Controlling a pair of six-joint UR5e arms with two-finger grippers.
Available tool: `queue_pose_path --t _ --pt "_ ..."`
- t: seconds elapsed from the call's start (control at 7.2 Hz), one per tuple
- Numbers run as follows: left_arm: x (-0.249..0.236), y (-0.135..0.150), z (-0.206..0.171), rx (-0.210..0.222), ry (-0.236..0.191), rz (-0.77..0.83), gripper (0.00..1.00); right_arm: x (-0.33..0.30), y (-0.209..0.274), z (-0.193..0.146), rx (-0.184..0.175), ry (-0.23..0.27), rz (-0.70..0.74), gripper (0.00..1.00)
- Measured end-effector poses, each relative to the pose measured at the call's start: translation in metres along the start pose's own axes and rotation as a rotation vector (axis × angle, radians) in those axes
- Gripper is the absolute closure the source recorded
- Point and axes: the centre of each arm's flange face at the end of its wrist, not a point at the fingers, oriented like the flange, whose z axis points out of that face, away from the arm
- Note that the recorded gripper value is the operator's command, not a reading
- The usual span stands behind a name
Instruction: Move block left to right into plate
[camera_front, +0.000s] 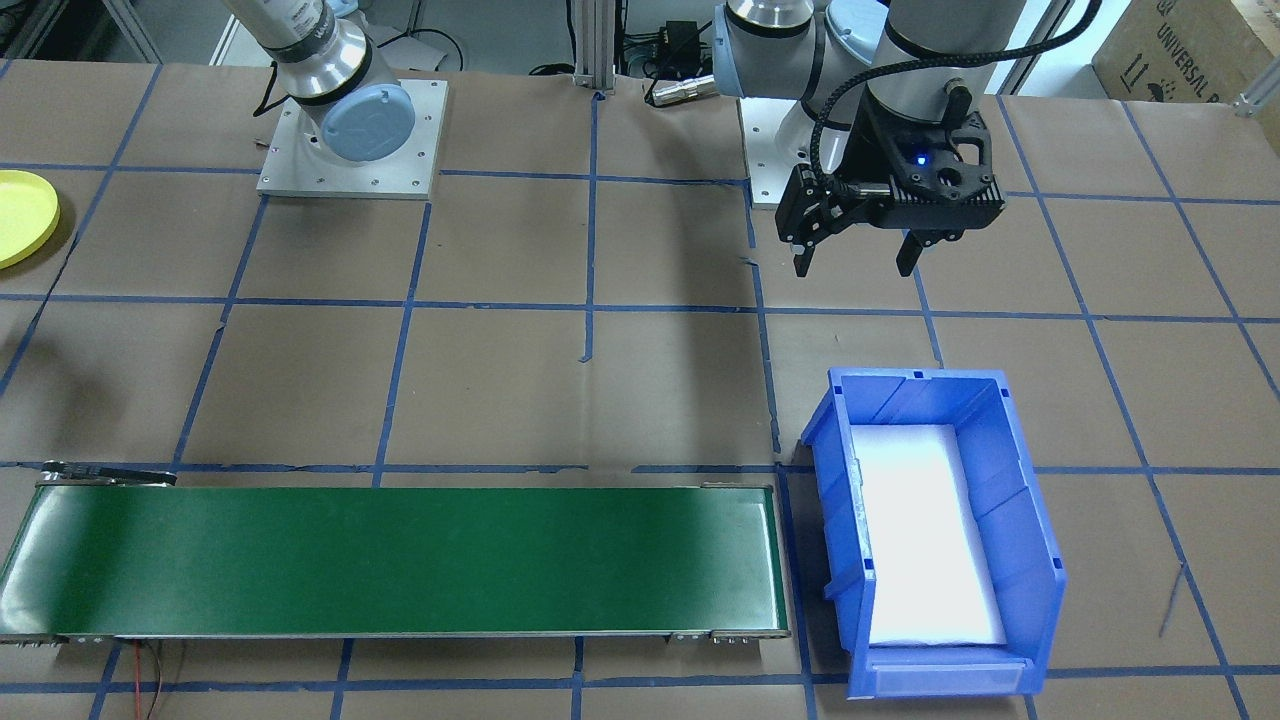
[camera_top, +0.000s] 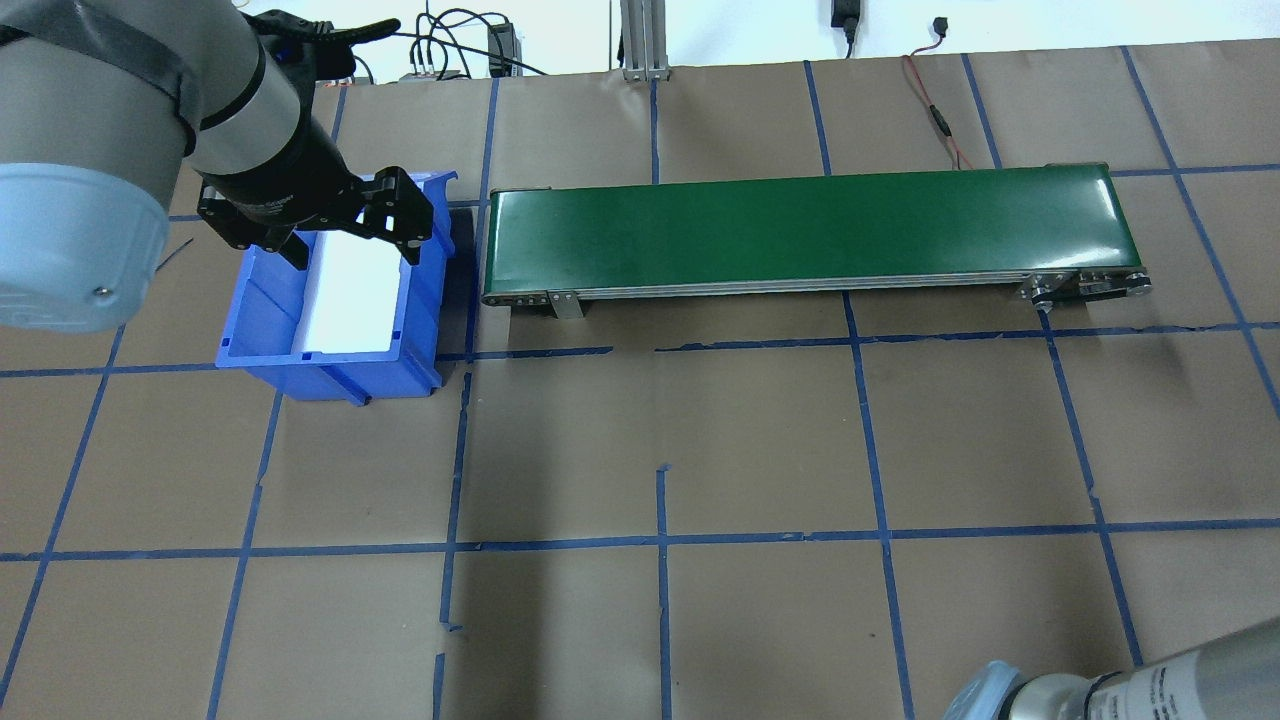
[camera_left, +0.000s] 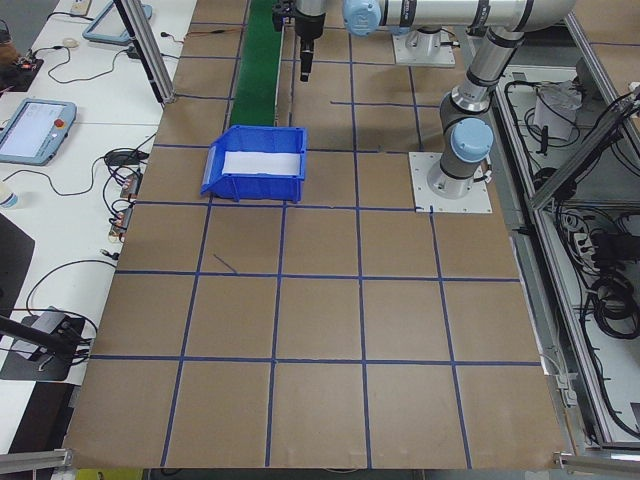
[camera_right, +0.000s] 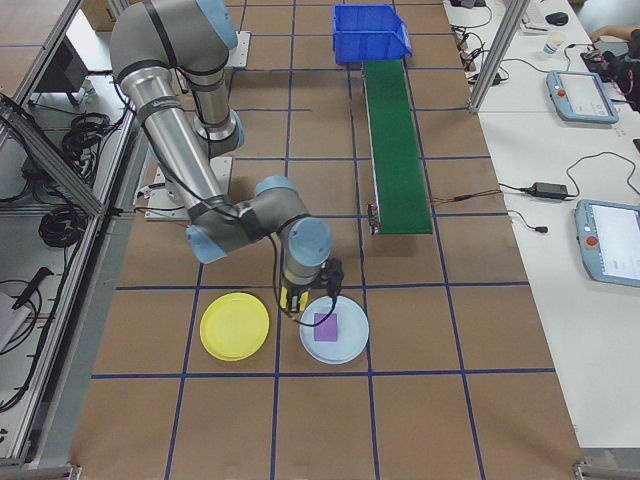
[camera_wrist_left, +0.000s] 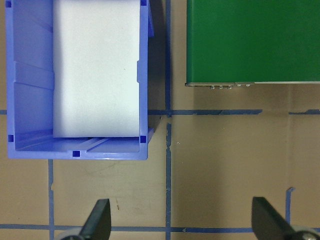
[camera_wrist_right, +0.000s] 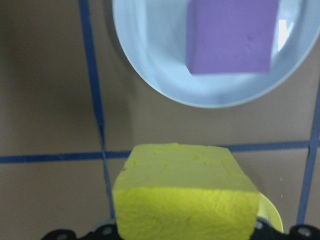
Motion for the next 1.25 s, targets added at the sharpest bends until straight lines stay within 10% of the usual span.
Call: queue_pose_path --t 0.42,0.69,1.25 --pt "-0.001 0.000 0.000 -0.001 0.000 -0.002 0.00 0.042 0.103 0.066 0.014 -0.026 0.055 0.64" --pt "-0.010 -0.004 -0.004 0.010 -0.006 -0.020 0.00 0.042 0.113 0.072 0.025 0.005 0.034 0.01" --pt "-0.047 -0.016 -0.008 0.022 -0.013 -0.096 0.00 0.038 0.107 0.081 0.083 -0.029 0.026 0.00"
